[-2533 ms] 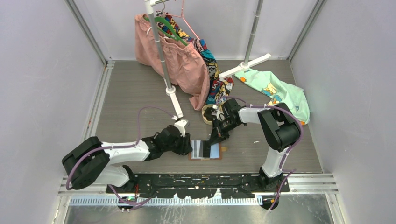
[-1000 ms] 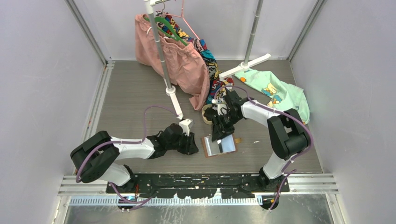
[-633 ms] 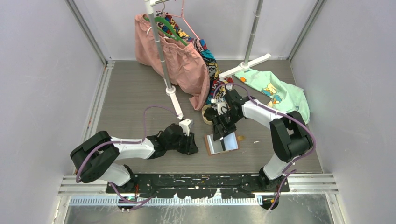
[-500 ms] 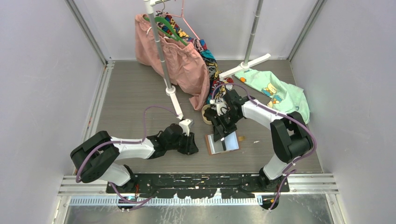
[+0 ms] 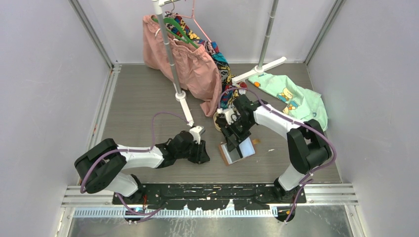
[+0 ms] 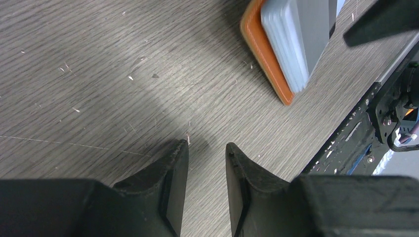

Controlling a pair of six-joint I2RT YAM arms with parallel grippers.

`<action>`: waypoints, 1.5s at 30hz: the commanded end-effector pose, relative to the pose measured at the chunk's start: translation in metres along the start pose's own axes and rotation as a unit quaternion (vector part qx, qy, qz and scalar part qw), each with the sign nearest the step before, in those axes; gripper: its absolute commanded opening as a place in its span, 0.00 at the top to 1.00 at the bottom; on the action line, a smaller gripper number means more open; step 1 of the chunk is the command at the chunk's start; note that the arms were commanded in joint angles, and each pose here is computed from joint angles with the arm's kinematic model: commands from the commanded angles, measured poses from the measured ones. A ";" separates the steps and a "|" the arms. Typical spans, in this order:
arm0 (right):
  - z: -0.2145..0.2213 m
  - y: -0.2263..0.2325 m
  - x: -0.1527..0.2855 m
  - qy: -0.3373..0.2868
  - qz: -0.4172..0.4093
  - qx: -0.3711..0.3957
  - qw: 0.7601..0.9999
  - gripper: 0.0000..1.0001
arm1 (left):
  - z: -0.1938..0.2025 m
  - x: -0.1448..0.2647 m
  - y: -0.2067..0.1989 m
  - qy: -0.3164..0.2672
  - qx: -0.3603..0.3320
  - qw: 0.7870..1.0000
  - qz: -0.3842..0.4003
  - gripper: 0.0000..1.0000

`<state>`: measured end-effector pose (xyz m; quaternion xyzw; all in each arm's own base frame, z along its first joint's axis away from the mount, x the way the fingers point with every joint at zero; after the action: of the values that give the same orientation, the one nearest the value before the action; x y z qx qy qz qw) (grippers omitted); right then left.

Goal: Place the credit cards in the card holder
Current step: Insert the credit card into the card holder.

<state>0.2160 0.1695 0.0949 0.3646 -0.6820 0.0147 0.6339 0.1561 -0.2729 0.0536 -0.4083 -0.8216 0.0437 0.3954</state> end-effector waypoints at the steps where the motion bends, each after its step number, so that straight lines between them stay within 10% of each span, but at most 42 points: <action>1: -0.003 0.028 0.000 0.004 0.005 0.091 0.996 0.28 | -0.015 0.001 -0.009 -0.025 -0.002 1.000 0.015 0.66; 11: -0.022 -0.002 0.007 -0.050 0.140 0.078 0.986 0.28 | -0.016 -0.003 -0.013 -0.033 0.017 0.999 0.032 0.67; 15: -0.015 0.010 0.012 -0.032 0.070 0.079 0.994 0.31 | -0.017 -0.005 -0.017 -0.032 0.027 0.998 0.044 0.68; 19: -0.010 -0.005 0.007 -0.014 0.107 0.079 0.991 0.73 | -0.016 -0.007 -0.023 -0.040 0.041 0.997 0.059 0.69; 23: -0.004 -0.011 -0.005 0.023 0.111 0.068 0.991 0.89 | -0.011 -0.016 -0.031 -0.032 0.052 0.996 0.071 0.70; 45: 0.009 0.016 -0.034 0.085 0.023 0.040 0.995 0.91 | -0.003 -0.043 -0.032 0.000 0.052 0.996 0.069 0.72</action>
<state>0.1971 0.1781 0.0596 0.3494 -0.6360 0.1204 0.6774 0.1469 -0.3259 0.0485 -0.4540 -0.7796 0.1352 0.4096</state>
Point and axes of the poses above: each gripper's point midway between its finger pads, its own x axis back along the fingers, its own y axis along the line the jaws close on, z = x × y, the point moved 4 cm from there along x, back along the fingers, and after that the axes turned 10 degrees about -x, right-handed, at the moved point
